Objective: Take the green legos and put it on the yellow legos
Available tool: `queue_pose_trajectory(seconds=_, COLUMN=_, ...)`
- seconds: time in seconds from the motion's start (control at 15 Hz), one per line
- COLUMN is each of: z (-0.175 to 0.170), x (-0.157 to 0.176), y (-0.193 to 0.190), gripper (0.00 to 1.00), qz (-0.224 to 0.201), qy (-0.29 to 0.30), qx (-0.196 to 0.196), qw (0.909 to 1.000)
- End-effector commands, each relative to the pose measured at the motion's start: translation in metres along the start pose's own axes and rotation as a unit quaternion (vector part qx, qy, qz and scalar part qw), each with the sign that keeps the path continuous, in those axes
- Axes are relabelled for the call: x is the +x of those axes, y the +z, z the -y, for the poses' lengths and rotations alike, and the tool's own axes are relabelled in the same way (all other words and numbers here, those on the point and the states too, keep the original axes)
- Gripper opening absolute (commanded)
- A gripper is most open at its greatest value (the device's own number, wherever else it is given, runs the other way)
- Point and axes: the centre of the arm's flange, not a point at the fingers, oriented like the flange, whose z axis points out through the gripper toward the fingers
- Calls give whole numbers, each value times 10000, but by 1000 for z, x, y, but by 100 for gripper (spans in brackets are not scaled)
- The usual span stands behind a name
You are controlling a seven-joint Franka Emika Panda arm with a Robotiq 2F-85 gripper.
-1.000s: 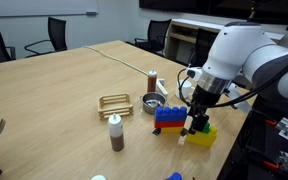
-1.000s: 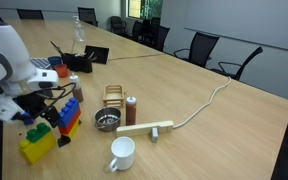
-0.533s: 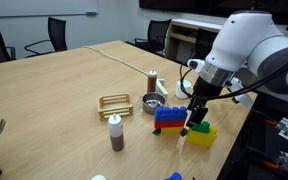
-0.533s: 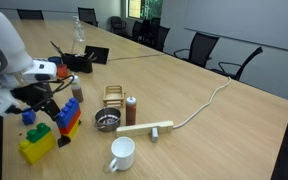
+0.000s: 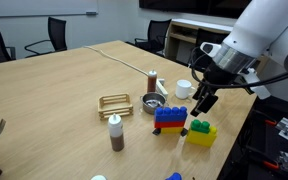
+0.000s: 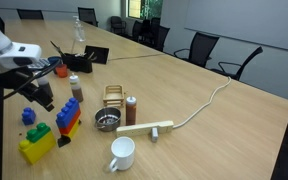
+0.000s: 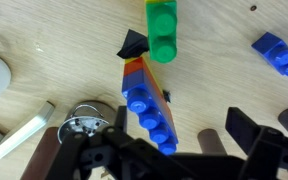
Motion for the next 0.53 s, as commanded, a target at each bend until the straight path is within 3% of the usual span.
queue_pose_trajectory(seconds=0.0, z=6, x=-15, y=-16, gripper=100, qz=-240, qy=-104, qx=-8, qw=9997)
queue_pose_trajectory(seconds=0.47, z=13, x=-14, y=-11, gripper=100, qz=-178, qy=-142, qx=45, qw=9997)
